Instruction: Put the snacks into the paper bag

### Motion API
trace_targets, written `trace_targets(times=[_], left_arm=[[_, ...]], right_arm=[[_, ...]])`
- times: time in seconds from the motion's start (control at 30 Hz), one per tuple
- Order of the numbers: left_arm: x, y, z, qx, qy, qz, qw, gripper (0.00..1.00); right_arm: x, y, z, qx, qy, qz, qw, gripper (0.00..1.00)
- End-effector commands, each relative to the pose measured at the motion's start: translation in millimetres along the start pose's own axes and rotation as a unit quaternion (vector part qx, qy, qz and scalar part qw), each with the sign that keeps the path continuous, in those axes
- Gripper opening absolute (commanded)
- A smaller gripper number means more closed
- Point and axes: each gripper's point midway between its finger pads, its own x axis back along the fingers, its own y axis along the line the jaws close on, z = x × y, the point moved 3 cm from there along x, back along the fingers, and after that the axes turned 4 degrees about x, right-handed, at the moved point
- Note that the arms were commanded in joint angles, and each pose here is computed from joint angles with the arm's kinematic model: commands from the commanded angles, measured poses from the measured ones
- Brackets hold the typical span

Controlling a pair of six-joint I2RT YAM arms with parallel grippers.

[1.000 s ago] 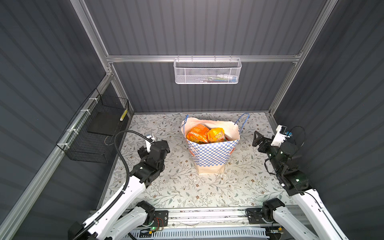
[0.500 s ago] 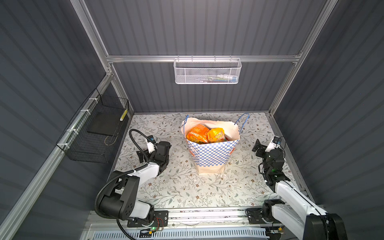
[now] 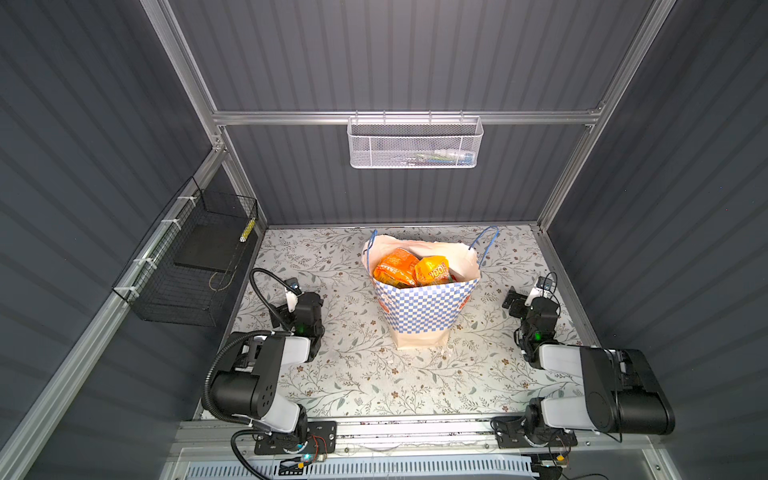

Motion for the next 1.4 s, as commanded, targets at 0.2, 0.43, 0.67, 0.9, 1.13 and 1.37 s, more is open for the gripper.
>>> trace_targets(times=[0.2, 0.43, 0.67, 0.9, 1.13, 1.37], left_arm=[[-8.8, -44.3, 3.5, -0.003, -0.021, 0.128, 0.992, 1.0], [-18.9, -40.5, 12.8, 0.014, -0.007, 0.129, 0.992, 1.0], [-31.0, -42.8, 15.1, 0.018, 0.02, 0.152, 0.988, 1.0], [-30.7, -43.5, 14.8, 0.016, 0.019, 0.153, 0.988, 1.0], [-30.9, -44.3, 14.8, 0.014, 0.02, 0.153, 0.988, 1.0], [-30.8, -44.7, 14.8, 0.013, 0.02, 0.153, 0.988, 1.0]], right_arm=[[-7.1, 13.2, -13.0, 0.011, -0.025, -0.038, 0.999, 0.99], [-8.2, 14.0, -13.1, 0.012, -0.024, -0.04, 0.999, 0.99], [-8.1, 14.0, -13.2, 0.012, -0.024, -0.04, 0.999, 0.99], [-8.1, 14.0, -13.1, 0.012, -0.024, -0.04, 0.999, 0.99], [-8.0, 14.2, -13.0, 0.012, -0.024, -0.04, 0.999, 0.99], [-8.1, 13.9, -13.2, 0.012, -0.024, -0.039, 0.999, 0.99]])
